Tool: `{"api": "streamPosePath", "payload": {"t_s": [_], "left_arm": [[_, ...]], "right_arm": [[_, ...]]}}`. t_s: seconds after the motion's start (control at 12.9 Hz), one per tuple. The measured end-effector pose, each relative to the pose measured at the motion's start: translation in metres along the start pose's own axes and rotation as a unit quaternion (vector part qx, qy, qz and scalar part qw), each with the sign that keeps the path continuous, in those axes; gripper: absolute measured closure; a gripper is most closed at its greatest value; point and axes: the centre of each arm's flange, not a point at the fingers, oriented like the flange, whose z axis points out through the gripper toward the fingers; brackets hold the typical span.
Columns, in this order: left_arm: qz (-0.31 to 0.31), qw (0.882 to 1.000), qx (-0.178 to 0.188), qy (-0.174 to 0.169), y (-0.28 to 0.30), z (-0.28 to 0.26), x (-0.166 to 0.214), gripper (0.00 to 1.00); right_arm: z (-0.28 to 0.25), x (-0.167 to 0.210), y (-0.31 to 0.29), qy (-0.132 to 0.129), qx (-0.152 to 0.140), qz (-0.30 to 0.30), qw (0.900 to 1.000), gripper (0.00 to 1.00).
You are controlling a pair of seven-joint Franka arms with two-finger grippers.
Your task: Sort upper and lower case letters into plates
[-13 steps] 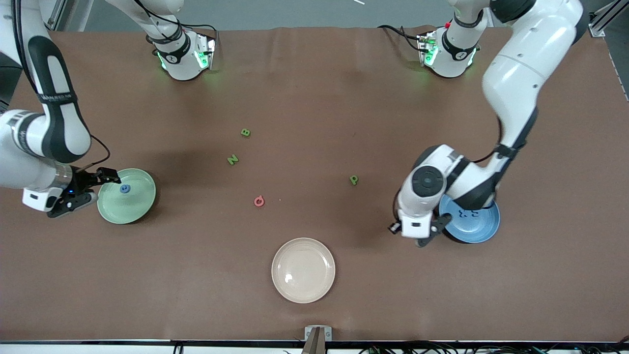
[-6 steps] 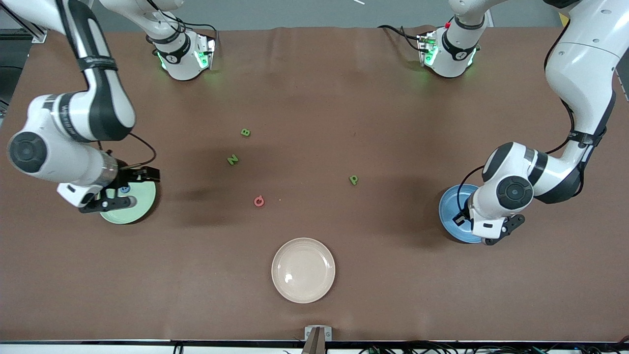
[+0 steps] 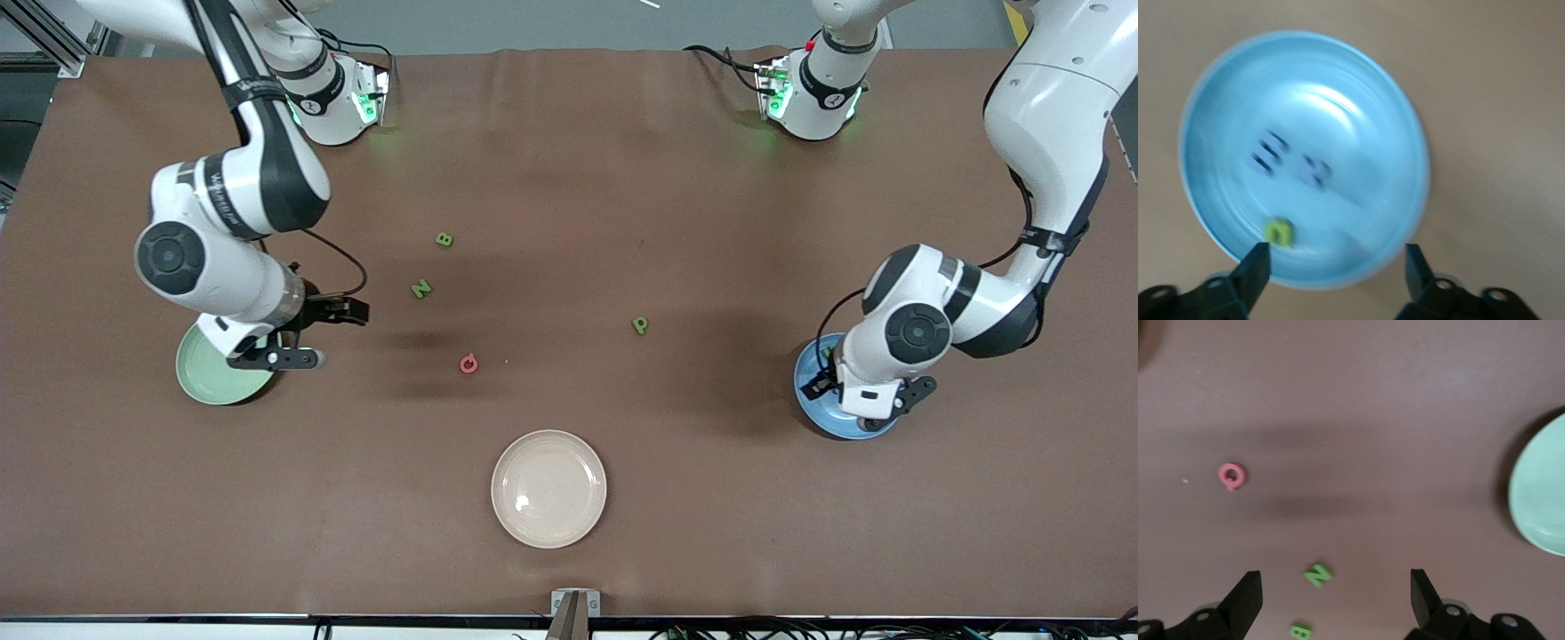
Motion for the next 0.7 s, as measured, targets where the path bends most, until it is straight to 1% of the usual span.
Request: {"api": "streamPosePath", "payload": {"t_s": [0.15, 0.39, 0.46, 0.62, 0.7], "left_arm": [[-0.007, 1.000, -0.010, 0.000, 0.035, -0.012, -0.046, 0.00], [-0.039, 0.999, -0.017, 0.000, 0.087, -0.010, -0.129, 0.01], [-0.040, 0.999, -0.020, 0.000, 0.102, -0.008, -0.156, 0.03], [-0.034, 0.999, -0.031, -0.005, 0.122, -0.004, -0.195, 0.08], [-0.029, 0.999, -0.040, -0.010, 0.128, 0.001, -0.209, 0.08]], "right_arm": [[0.024, -0.004, -0.031, 0.013, 0.004, 0.021, 1.000, 0.01], [0.080, -0.008, -0.080, 0.022, 0.016, 0.045, 0.999, 0.00], [0.099, -0.009, -0.093, 0.027, 0.018, 0.050, 0.998, 0.00], [0.129, -0.013, -0.116, 0.038, 0.022, 0.058, 0.997, 0.00], [0.141, -0.015, -0.126, 0.044, 0.024, 0.060, 0.997, 0.00]]}}
